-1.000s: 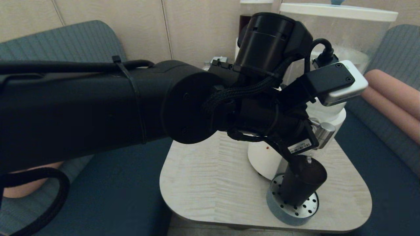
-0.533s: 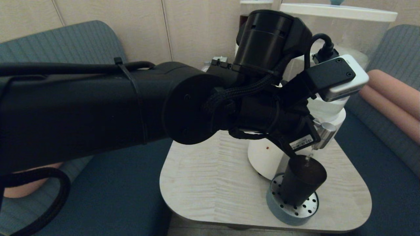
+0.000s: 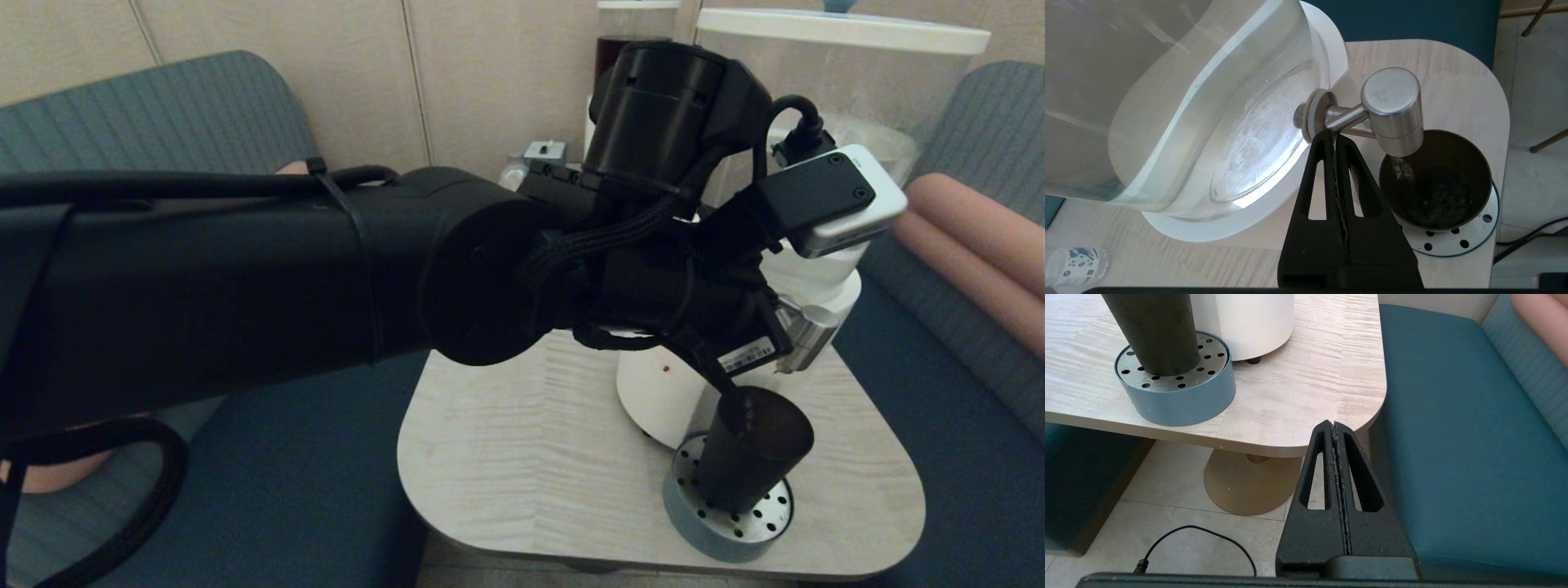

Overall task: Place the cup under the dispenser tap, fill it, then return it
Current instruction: Turn off the faucet

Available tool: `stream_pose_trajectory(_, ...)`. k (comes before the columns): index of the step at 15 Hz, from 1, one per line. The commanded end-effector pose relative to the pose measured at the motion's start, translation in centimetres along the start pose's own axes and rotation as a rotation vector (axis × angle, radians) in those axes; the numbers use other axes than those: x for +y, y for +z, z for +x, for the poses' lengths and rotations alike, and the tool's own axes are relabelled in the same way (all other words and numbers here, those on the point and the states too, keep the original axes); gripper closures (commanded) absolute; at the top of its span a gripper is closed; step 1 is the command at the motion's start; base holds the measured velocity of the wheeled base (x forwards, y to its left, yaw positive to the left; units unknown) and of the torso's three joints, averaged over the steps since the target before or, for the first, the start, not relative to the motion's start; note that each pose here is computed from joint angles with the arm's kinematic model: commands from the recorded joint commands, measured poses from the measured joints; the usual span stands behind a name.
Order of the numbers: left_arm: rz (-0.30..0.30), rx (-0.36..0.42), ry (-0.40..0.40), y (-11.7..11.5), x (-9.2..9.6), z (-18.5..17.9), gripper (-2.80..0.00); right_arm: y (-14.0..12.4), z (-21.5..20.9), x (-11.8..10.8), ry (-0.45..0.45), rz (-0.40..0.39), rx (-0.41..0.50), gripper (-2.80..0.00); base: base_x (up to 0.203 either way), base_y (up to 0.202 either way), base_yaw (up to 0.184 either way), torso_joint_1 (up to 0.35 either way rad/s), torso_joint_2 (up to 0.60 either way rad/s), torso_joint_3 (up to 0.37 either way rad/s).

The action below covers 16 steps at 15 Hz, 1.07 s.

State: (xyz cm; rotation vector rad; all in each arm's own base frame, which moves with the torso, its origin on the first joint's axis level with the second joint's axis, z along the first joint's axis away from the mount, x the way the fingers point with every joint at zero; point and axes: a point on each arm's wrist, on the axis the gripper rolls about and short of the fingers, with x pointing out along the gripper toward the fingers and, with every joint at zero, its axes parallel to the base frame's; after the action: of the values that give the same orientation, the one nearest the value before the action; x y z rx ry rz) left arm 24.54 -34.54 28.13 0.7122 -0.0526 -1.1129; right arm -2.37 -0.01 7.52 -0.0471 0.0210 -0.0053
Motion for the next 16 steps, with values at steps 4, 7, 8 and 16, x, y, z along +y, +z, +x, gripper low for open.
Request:
stream_pose_trajectory(4,0.009,-0.026,0.017,-0.17,-0.06,0.86,0.00,0.00,0.00,0.00,0.000,-0.001,0.001,0.00,0.000,0.000,0.000,0.000,0.00,0.000)
stream_pose_trajectory(7,0.011,-0.038,0.023,-0.17,-0.04,1.01,0.00,0.00,0.00,0.00,0.000,-0.001,0.001,0.00,0.000,0.000,0.000,0.000,0.00,0.000)
stream_pose_trajectory(8,0.012,-0.041,0.024,-0.17,-0.04,1.04,0.00,0.00,0.00,0.00,0.000,-0.001,0.001,0.00,0.000,0.000,0.000,0.000,0.00,0.000)
stream_pose_trajectory(16,0.018,-0.058,0.041,-0.08,0.00,0.76,0.00,0.00,0.00,0.00,0.000,0.000,0.001,0.00,0.000,0.000,0.000,0.000,0.00,0.000)
